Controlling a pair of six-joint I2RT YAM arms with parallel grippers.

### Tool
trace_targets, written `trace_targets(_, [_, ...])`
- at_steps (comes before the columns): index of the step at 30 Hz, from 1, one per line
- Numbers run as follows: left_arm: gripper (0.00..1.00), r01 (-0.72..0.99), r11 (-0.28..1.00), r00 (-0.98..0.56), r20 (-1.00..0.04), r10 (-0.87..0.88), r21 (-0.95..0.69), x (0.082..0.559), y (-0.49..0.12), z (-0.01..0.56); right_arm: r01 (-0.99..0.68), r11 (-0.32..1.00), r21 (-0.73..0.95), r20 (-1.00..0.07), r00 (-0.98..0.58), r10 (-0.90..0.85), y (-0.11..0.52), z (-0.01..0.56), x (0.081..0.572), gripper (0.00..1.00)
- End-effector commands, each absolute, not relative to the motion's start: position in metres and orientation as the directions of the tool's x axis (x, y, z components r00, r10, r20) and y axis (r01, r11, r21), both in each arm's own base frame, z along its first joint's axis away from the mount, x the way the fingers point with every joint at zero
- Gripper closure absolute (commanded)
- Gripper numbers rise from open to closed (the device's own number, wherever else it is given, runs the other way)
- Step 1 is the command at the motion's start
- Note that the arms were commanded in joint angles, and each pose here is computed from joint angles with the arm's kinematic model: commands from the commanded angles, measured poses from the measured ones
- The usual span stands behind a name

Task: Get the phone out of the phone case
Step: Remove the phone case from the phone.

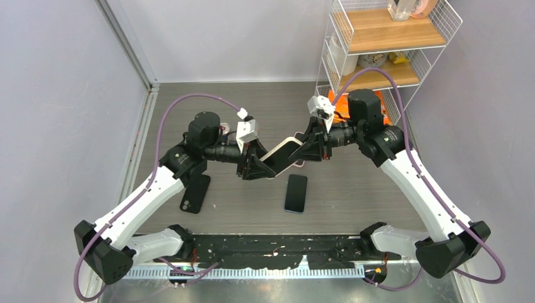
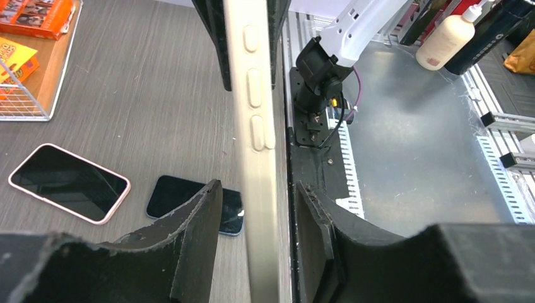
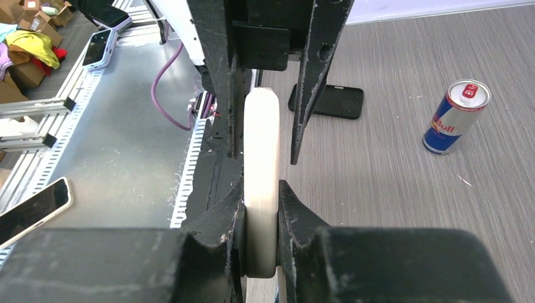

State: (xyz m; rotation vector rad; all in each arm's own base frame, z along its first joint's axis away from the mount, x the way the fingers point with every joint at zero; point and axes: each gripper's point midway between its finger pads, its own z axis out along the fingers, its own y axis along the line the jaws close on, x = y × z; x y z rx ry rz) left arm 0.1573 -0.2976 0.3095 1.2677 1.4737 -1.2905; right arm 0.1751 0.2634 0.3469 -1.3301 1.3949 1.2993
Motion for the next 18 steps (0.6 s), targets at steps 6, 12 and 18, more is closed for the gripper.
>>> trace_targets(6, [0.61,0.974,-0.083,-0.196,-0.966,0.171,-0.212,0.153,-0.309,0.31,-0.99,-0.135,0.048,-0.996,-0.037,-0.084,0.261,0.376,0.155,0.95])
trace_targets(12, [1.0,0.966,-0.108,-0.212,-0.96,0.181,-0.234,0.149,-0.312,0.309,-0.993,-0.113,0.04,-0.996,-0.031,-0.081,0.259,0.374,0.154,0.95])
trace_targets(18, [1.0,0.968,-0.102,-0.202,-0.956,0.21,-0.227,0.146,-0.307,0.302,-0.999,-0.038,0.028,-0.996,-0.024,-0.086,0.255,0.366,0.161,0.57])
